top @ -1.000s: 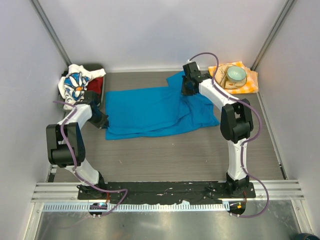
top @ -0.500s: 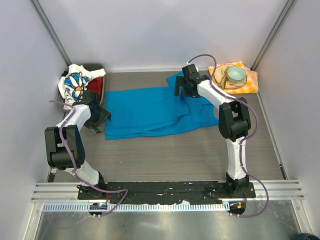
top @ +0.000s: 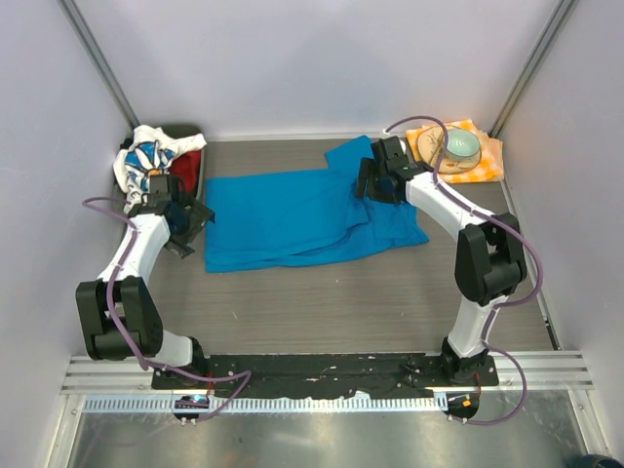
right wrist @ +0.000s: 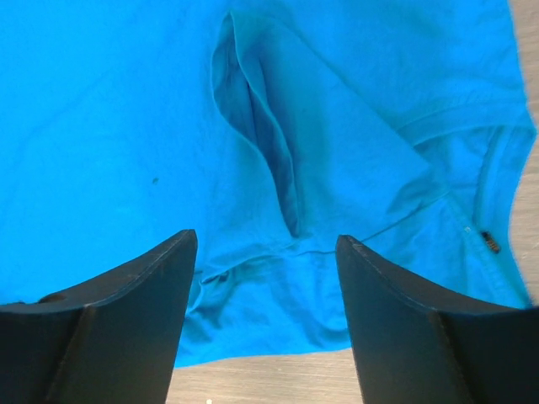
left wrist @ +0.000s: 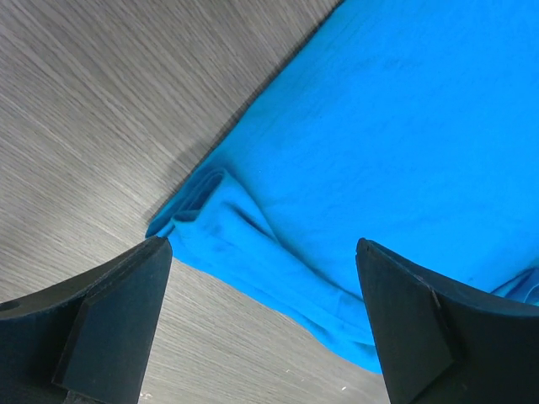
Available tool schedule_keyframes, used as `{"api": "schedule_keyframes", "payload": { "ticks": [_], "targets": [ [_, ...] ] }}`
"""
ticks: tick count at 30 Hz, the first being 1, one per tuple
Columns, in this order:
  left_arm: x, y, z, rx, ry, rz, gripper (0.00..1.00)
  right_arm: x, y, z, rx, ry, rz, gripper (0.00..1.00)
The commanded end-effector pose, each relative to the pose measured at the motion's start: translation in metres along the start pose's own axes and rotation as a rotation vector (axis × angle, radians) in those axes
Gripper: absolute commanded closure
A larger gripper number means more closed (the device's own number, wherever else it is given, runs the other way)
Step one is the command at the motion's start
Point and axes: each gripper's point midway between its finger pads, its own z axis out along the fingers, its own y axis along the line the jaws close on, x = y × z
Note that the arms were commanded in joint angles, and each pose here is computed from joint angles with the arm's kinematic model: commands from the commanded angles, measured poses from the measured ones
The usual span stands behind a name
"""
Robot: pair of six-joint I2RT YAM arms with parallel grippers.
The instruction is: Fold and stack the t-shirts
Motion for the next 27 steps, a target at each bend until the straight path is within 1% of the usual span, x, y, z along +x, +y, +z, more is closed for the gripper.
{"api": "schedule_keyframes", "payload": {
  "ticks": [1,2,5,8,13,14,21,27],
  "targets": [
    [0.004,-0.003,-0.007,0.042,0.008,0.023,0.05,0.008,0.016,0.008,-0.068,0.013,0.044,0.32],
    [0.005,-0.003,-0.007,0.045,0.012,0.024,0.05,0.01,0.017,0.01,-0.072,0.016,0.045,0.35],
    [0.006,-0.003,-0.006,0.045,0.016,0.03,0.05,0.012,0.02,0.018,-0.083,0.026,0.054,0.35],
    [0.005,-0.004,-0.007,0.047,0.014,0.033,0.05,0.017,0.022,0.025,-0.09,0.045,0.059,0.37],
    [0.005,-0.003,-0.005,0.041,0.017,0.035,0.06,0.028,0.024,0.036,-0.088,0.072,0.054,0.39],
    [0.005,-0.003,-0.005,0.04,0.018,0.035,0.06,0.029,0.025,0.037,-0.089,0.072,0.052,0.41],
    [0.005,-0.003,-0.004,0.039,0.016,0.038,0.06,0.033,0.021,0.044,-0.073,0.081,0.046,0.48],
    [0.006,0.0,-0.002,0.029,0.019,0.04,0.06,0.038,0.016,0.049,-0.053,0.09,0.036,0.5]
  ]
}}
